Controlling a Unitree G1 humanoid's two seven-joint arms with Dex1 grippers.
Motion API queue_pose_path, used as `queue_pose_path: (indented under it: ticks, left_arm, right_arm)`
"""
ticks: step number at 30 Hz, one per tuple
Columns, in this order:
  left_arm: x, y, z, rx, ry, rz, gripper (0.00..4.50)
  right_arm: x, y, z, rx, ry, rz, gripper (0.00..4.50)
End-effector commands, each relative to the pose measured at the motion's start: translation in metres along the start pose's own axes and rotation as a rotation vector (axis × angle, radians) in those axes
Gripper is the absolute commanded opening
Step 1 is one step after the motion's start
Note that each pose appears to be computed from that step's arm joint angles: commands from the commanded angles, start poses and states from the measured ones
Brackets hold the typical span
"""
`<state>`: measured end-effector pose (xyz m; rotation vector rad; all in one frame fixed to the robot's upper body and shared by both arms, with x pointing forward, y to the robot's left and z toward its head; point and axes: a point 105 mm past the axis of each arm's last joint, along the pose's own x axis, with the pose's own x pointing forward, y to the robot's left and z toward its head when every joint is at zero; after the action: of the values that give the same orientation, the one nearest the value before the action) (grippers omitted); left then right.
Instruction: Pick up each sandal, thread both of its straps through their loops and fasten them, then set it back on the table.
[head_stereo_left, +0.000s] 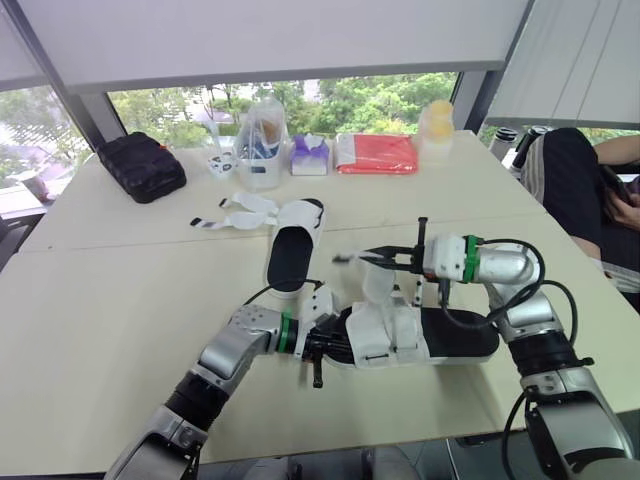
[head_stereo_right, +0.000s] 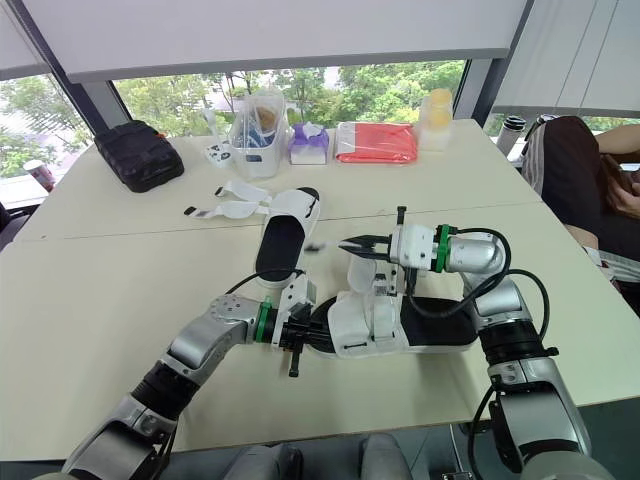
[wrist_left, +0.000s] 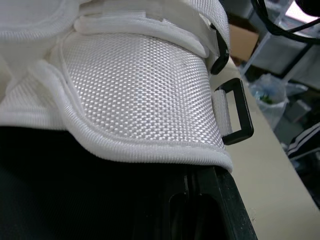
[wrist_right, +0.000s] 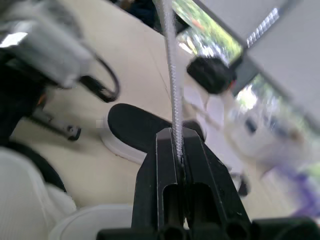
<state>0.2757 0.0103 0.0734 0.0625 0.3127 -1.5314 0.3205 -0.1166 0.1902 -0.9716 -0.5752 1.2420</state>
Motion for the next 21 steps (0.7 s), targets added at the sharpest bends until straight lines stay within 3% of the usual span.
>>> queue_pose_path:
  ticks: [1, 4, 7, 10, 15, 17, 21]
  left_arm:
    - [-0.009, 0.006, -0.027, -0.077, 0.083, 0.059, 0.00]
    - [-0.009, 0.004, -0.029, -0.074, 0.090, 0.053, 0.00]
    - [-0.007, 0.004, -0.028, -0.073, 0.088, 0.052, 0.00]
    - [-0.007, 0.004, -0.028, -0.072, 0.087, 0.052, 0.00]
    - [-0.006, 0.002, -0.029, -0.069, 0.092, 0.043, 0.00]
    - [-0.005, 0.001, -0.029, -0.066, 0.096, 0.034, 0.00]
    - [-0.004, 0.000, -0.029, -0.060, 0.102, 0.024, 0.00]
  right_arm:
    - [-0.006, 0.002, 0.018, -0.291, -0.064, 0.057, 0.04]
    - [-0.010, 0.017, 0.020, -0.482, -0.095, 0.139, 0.04]
    - [-0.009, 0.018, 0.017, -0.551, -0.091, 0.161, 0.04]
    - [-0.009, 0.019, 0.016, -0.607, -0.094, 0.191, 0.87]
    - [-0.017, 0.016, 0.012, -0.699, -0.063, 0.190, 3.49]
    - [-0.034, 0.008, 0.007, -0.712, 0.013, 0.151, 4.47]
    - [-0.060, -0.002, 0.002, -0.716, 0.129, 0.081, 4.47]
